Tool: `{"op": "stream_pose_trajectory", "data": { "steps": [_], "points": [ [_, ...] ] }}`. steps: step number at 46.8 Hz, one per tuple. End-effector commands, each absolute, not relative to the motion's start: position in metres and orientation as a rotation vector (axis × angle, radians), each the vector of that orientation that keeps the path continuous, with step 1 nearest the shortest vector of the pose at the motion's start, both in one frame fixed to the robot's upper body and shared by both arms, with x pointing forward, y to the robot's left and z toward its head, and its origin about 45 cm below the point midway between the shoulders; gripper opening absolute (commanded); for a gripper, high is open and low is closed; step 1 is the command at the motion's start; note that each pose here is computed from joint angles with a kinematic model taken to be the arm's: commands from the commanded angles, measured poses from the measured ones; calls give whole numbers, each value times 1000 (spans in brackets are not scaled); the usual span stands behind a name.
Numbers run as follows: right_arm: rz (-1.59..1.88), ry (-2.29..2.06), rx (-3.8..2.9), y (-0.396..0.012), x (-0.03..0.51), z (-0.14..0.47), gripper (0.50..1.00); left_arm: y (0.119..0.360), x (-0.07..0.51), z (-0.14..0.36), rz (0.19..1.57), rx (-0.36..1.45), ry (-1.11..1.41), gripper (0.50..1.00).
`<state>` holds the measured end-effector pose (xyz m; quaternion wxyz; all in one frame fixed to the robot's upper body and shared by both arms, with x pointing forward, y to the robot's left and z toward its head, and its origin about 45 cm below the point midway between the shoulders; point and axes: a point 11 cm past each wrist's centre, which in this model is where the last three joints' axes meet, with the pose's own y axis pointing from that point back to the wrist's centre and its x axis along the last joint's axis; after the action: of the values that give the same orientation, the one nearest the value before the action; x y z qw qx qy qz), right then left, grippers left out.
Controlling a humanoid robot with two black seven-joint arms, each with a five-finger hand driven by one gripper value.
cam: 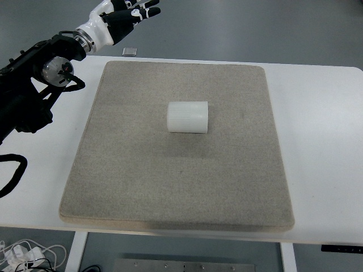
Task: Flip white cup upright
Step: 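Raise the left hand and swing it over the mat toward the cup, then lower the left hand onto the sideways white cup and close fingers around it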
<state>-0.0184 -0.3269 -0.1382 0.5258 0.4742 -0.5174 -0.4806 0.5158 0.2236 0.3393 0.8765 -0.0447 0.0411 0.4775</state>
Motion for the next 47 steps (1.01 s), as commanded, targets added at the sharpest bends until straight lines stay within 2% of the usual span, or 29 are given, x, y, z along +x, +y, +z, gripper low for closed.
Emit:
{"op": "stream_pose_trajectory", "data": {
  "steps": [1,11,23,33,41,47],
  "points": [
    [-1149,-1238,1134,-327,-18,-138,952,208,506,344,916,5,-15,992],
    [-1149,-1238,1134,-327,-18,-138,952,174,485,347,750,217,-207,990],
    [-1149,-1238,1134,-327,-18,-138,952,154,468,347,628,460,-339,990],
    [-1149,-1238,1134,-327,-18,-138,952,154,460,341,493,667,-407,990],
    [-1150,-1237,1135,-327,-18,-138,952,159,459,323,451,813,-471,990],
    [-1149,-1238,1134,-327,-18,-138,952,157,459,318,443,842,-499,988]
  ]
}}
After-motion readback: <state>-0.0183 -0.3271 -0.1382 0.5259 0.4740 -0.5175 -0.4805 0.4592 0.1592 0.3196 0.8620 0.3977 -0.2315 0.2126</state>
